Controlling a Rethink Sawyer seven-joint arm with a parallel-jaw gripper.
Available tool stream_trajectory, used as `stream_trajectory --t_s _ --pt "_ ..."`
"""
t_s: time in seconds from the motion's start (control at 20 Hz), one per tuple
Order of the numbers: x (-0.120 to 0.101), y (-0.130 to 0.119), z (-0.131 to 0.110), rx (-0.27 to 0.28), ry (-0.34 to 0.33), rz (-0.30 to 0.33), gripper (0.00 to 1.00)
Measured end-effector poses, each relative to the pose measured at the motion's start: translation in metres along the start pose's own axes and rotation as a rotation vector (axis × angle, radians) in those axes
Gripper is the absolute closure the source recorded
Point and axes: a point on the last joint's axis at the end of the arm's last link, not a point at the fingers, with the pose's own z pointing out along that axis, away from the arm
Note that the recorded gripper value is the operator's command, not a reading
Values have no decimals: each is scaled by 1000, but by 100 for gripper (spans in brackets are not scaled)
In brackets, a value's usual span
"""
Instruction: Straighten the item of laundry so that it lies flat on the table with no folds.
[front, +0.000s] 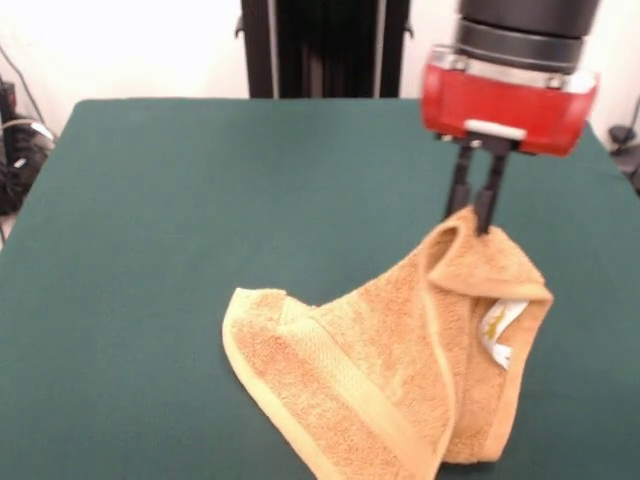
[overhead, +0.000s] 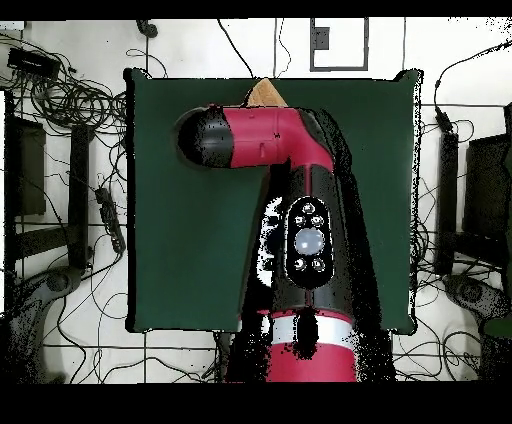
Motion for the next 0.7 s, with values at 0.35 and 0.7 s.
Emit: stream_trajectory --t_s 0.35,0.7 --pt "32 27 -9 16 16 1 100" --pt "48 34 -19 53 4 40 100"
